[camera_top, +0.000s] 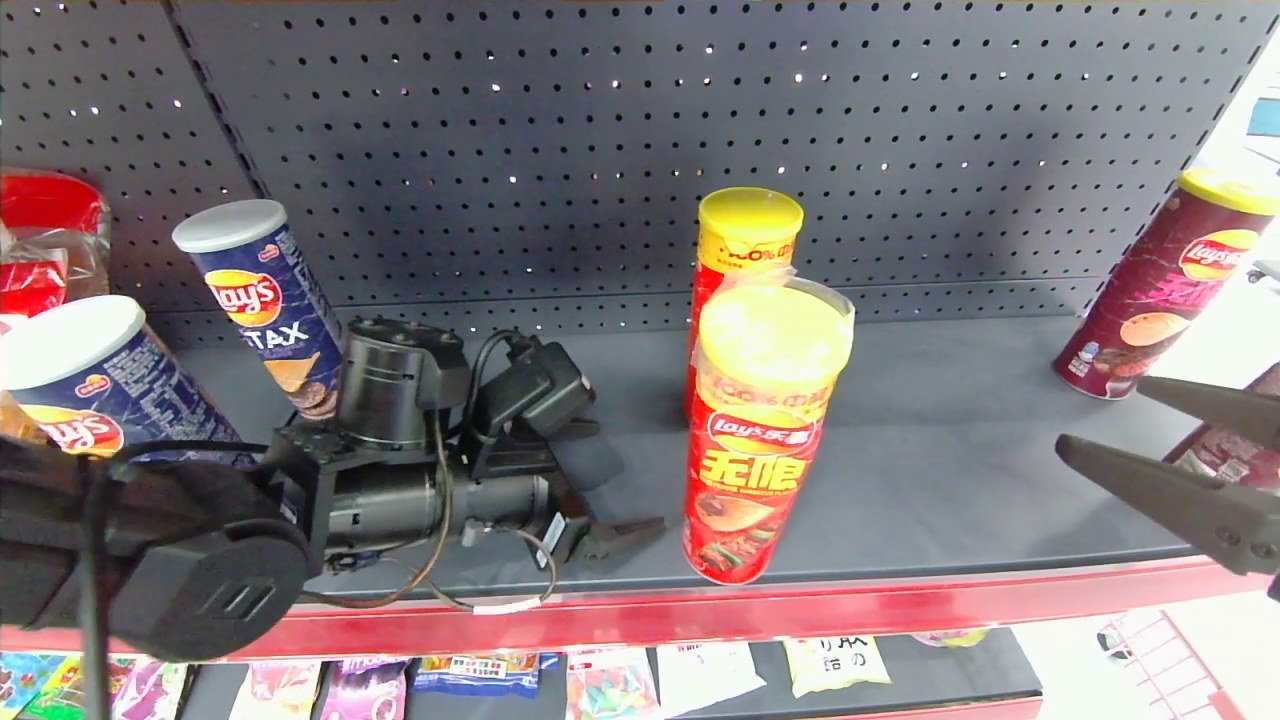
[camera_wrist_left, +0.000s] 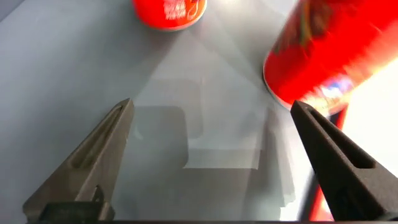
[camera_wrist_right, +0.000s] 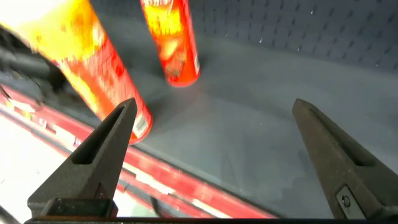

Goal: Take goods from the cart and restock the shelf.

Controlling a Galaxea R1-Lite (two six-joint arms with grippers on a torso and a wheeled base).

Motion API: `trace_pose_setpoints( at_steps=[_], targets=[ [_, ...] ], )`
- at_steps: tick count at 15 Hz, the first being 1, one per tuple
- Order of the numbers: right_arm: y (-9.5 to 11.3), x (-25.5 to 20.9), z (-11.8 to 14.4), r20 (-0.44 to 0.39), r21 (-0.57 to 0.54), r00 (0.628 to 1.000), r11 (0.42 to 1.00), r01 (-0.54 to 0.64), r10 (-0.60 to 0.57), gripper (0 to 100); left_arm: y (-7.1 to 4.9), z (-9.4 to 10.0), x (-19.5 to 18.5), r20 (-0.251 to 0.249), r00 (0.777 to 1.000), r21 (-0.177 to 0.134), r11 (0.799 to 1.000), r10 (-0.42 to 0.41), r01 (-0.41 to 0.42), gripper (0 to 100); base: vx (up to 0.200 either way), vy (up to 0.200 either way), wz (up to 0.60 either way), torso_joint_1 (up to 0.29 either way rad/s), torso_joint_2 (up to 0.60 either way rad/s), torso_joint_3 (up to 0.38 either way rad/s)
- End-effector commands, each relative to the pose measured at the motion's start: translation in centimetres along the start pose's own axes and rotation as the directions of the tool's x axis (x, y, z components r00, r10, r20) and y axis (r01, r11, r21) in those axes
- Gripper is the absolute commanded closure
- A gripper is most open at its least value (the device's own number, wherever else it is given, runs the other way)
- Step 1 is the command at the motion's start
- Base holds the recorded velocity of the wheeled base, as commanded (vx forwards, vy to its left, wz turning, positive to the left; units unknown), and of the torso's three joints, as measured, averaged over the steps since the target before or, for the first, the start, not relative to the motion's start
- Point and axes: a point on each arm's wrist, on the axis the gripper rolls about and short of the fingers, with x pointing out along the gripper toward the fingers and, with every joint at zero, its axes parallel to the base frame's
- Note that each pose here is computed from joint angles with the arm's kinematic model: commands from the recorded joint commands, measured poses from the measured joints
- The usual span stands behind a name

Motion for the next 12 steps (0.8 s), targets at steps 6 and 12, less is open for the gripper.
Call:
trace_pose_setpoints(
  at_steps=[6,12],
  targets=[
    [0.1,-5.6,-5.3,-0.028,-0.049,0.999,0.998,0.026,-0.028,0,-9.3,-5.1,-21.5,-0.038,0.988,-0.146,0.978,0.148,-0.152,0,0.0,0.0,0.0,0.0,0.0,0.0],
    [-0.5,-9.6,-6.0,-0.159,-0.009,0.905,0.918,0.397,-0.394,0,-15.7,-9.1,-29.5,-0.306,0.784,-0.413,0.666,0.54,-0.621,0,0.0,0.0,0.0,0.0,0.0,0.0]
  ],
)
